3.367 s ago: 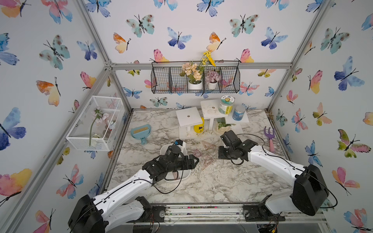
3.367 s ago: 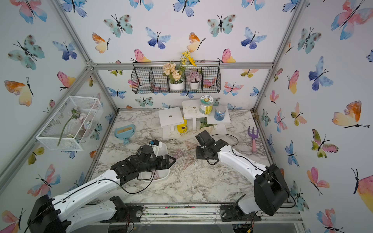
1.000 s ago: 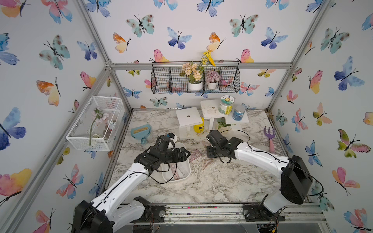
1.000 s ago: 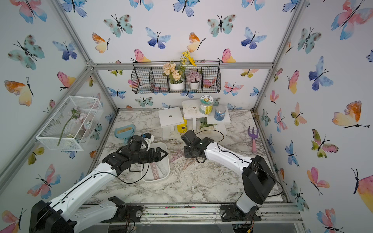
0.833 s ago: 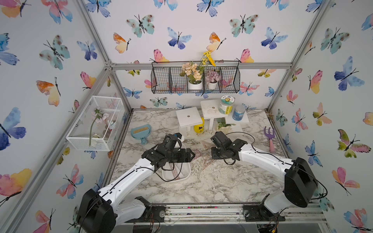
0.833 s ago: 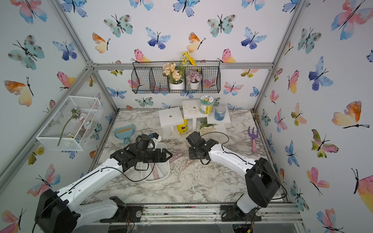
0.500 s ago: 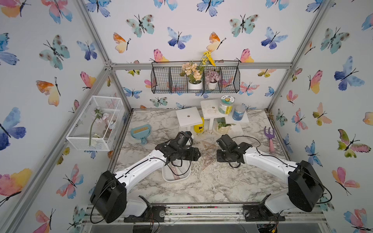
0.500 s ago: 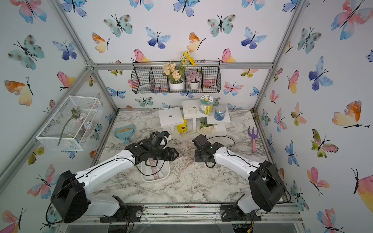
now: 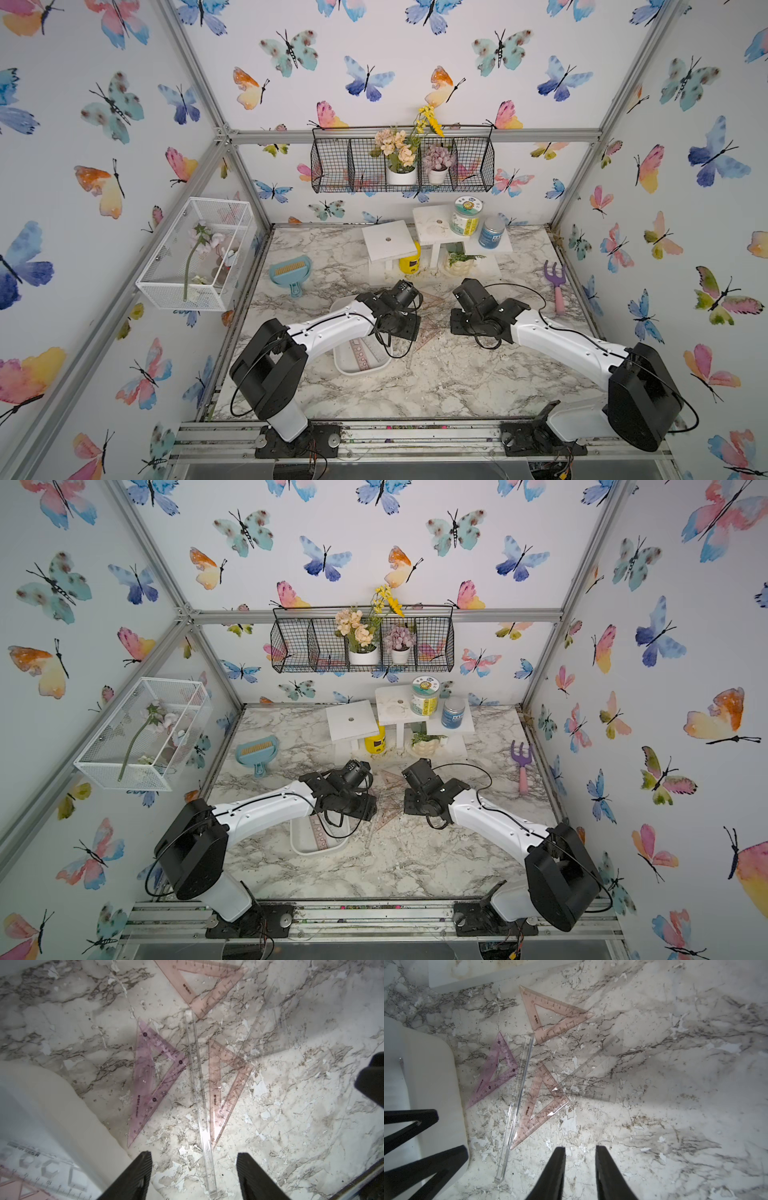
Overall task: Put the scattered rulers into the storage box
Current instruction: Pick up the ruler from the center of the board, then place the ruler in the storage box.
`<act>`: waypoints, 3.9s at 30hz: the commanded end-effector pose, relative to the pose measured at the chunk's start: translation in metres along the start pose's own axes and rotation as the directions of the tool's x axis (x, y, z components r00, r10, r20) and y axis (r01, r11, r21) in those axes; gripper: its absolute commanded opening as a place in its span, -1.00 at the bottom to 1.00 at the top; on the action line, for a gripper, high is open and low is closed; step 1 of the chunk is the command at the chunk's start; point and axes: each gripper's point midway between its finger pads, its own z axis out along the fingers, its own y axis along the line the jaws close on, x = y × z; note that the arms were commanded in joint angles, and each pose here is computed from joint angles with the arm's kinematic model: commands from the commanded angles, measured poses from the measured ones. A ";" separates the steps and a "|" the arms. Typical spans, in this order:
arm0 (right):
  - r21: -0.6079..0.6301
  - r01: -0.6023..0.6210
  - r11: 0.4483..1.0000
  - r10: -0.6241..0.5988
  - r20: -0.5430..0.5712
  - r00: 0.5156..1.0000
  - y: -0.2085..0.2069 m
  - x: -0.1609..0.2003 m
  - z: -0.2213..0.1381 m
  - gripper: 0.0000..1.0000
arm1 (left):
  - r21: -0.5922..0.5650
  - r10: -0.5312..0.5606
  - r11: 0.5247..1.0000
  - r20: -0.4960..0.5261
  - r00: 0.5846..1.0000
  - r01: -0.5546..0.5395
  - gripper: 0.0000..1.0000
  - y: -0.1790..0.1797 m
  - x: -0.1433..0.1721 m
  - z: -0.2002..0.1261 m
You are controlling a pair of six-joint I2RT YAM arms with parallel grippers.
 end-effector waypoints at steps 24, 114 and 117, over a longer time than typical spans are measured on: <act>-0.109 -0.054 0.993 0.054 0.003 0.999 -0.004 0.022 -0.015 -0.11 | -0.069 0.079 0.994 -0.124 0.989 -0.088 -0.06 -0.002 0.007 0.064; -0.596 -0.072 0.800 0.153 0.086 0.984 0.030 -0.007 -0.065 -0.07 | 0.278 -0.035 0.960 0.097 0.995 0.007 -1.00 -0.039 -0.043 -0.063; -0.618 -0.038 0.785 0.131 0.106 0.986 0.036 -0.012 -0.073 0.04 | 0.361 -0.095 0.932 0.125 0.988 0.044 -1.00 -0.031 -0.047 -0.085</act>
